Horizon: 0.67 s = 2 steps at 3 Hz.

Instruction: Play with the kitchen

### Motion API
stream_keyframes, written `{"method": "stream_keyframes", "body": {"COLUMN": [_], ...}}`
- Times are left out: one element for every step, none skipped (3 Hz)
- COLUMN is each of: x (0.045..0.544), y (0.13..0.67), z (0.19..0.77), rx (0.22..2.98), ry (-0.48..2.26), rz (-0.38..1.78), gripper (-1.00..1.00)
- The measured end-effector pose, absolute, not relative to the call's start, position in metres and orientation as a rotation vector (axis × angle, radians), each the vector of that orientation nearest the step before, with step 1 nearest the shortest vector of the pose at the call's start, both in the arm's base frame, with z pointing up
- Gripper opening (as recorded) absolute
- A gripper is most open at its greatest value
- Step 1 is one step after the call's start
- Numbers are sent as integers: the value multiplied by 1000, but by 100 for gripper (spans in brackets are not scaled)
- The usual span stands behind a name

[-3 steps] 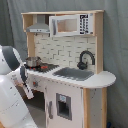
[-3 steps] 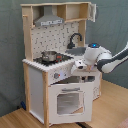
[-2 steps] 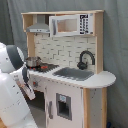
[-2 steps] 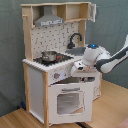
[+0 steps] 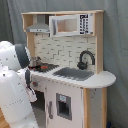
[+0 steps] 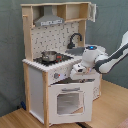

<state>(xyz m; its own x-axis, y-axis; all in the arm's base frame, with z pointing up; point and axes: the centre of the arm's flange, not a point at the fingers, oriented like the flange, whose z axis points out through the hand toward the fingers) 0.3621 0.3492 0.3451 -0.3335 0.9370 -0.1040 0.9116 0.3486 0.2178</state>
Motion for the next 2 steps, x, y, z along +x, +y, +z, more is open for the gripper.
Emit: {"method": "stream_keyframes", "body": {"x": [363, 363], "y": [350, 350], "z": [336, 327], "rx": [1683, 1717], "ry": [2404, 2386], "rz": [171, 151], "gripper": [-100, -100]}}
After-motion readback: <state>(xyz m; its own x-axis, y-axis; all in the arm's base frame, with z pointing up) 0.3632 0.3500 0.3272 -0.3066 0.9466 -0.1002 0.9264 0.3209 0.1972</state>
